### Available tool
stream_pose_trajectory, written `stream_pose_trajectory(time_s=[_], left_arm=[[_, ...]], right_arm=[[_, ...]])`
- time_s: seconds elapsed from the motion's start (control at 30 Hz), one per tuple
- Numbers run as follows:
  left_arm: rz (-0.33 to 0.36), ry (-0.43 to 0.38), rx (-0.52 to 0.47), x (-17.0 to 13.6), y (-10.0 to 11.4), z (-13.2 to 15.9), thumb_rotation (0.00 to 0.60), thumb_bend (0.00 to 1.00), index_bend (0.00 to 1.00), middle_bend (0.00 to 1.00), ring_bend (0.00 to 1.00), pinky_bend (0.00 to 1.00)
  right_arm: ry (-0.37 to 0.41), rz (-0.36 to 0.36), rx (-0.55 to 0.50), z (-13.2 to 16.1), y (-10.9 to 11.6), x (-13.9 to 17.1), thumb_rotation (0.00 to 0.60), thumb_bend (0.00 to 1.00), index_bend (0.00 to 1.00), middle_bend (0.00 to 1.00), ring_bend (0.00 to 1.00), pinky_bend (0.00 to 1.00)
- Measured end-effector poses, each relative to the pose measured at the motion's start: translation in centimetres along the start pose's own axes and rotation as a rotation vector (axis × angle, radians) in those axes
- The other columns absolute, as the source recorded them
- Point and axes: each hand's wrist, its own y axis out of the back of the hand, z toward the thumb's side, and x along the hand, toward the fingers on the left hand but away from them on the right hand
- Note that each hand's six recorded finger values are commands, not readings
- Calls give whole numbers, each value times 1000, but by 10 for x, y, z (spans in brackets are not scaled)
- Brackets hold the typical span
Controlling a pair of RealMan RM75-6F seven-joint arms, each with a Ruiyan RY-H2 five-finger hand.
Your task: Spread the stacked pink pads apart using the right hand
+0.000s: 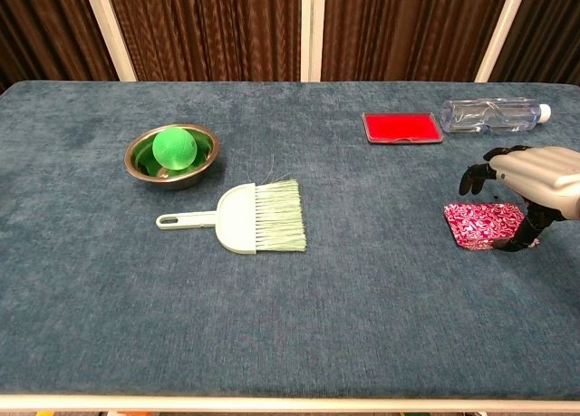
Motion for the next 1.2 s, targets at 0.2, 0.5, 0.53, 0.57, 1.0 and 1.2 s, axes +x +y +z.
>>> stream_pose_trajectory(time_s=[0.2,0.5,0.53,0.57,1.0,1.2], left_arm=[[-3,-1,1,-4,0,-4,600,0,110,76,43,127],[-3,2,4,-5,-1,-6,600,0,110,76,43,127],[-3,1,4,-5,-1,-6,600,0,110,77,43,127],[-3,-1,4,-5,-1,-6,600,0,110,76,43,127],[-8,-1,-3,-2,-2,-3,600,0,110,77,42,127],[-9,0,-2,-2,-2,-4,600,0,110,76,43,127]], right_arm=[[-5,11,1,0,-2,0,600,120,314,296,6,0],[-8,6,3,2,-1,-2,600,130,381,350,31,0],[-10,6,3,2,-1,-2,600,134,383,353,31,0],[-11,5,2,2,-1,-2,600,139,388,357,31,0],[-18,-22,-6,0,4,0,600,154,417,389,47,0],[-16,-42,-12,1,11,1,600,157,424,395,47,0]])
